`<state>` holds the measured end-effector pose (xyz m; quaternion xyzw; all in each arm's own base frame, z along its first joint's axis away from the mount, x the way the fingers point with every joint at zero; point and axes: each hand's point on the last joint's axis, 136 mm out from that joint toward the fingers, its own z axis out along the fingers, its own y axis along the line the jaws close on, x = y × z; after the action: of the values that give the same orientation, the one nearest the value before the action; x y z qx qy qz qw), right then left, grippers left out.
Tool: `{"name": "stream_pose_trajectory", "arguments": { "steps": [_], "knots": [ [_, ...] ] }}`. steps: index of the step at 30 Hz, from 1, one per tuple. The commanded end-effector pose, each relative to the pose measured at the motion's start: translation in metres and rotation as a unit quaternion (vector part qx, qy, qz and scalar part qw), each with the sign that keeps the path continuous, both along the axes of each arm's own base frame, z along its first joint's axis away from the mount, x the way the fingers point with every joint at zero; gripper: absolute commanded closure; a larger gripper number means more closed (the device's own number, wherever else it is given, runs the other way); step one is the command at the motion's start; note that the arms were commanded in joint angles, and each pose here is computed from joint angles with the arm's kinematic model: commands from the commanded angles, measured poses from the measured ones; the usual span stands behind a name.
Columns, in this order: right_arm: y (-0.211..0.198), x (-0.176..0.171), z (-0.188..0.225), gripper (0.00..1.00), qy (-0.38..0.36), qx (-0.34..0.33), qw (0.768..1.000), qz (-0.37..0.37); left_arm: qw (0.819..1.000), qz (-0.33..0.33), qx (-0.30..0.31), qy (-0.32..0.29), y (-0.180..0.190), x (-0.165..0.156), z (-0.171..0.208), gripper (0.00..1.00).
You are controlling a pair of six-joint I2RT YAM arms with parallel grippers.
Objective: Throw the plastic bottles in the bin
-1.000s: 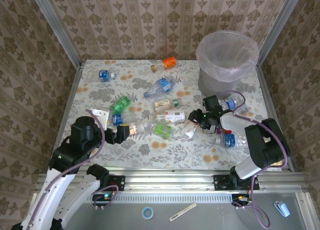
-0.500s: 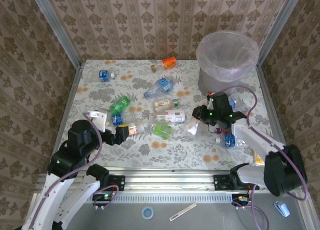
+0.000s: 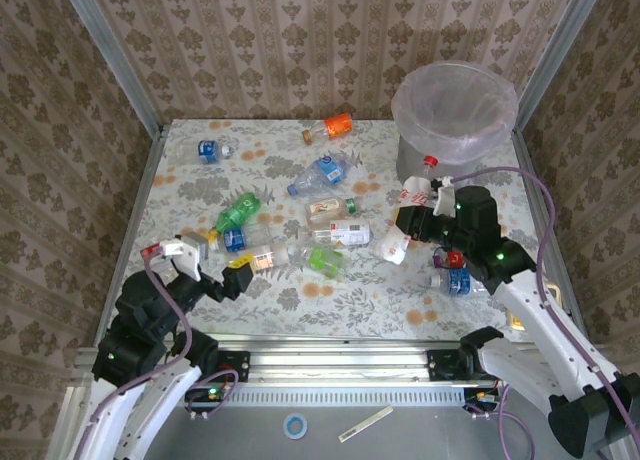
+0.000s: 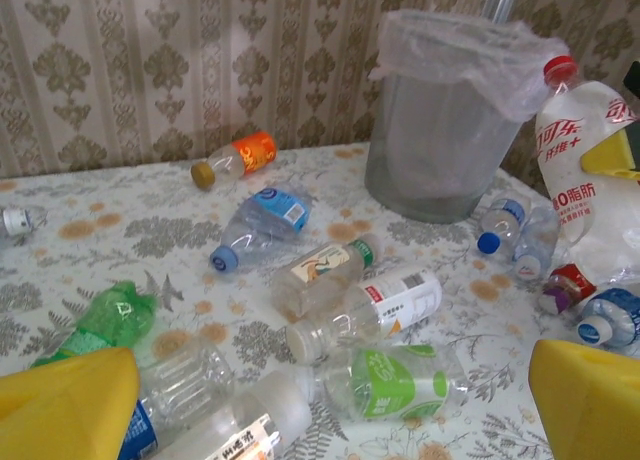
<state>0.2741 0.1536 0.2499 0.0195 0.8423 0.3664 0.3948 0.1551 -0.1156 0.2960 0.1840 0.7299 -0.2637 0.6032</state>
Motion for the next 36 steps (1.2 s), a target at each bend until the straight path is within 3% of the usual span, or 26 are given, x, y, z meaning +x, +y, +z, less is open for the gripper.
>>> {"name": "stream_pose_trajectory", "arguments": {
  "steps": [1,8,21,30,36],
  "knots": [
    [0.01,-0.008,0.032,0.8,-0.071,0.008,0.997,0.043,0.999,-0.014,-0.013,-0.039,-0.003,-0.004,0.015,0.0],
    [0.006,-0.013,0.062,0.8,-0.144,0.006,0.989,0.04,0.999,-0.021,-0.012,-0.033,-0.006,-0.002,0.012,0.0],
    [-0.008,0.011,0.082,0.81,-0.186,-0.015,0.982,-0.017,1.0,-0.015,-0.009,-0.024,-0.006,0.001,0.008,0.0],
    [-0.035,0.06,0.119,0.83,-0.184,-0.071,0.976,-0.095,1.0,-0.005,-0.002,-0.015,-0.004,0.004,0.004,0.0],
    [-0.08,0.124,0.169,0.83,-0.177,-0.061,0.968,-0.168,1.0,0.0,0.002,-0.011,-0.003,0.006,0.002,0.0]
  ]
}}
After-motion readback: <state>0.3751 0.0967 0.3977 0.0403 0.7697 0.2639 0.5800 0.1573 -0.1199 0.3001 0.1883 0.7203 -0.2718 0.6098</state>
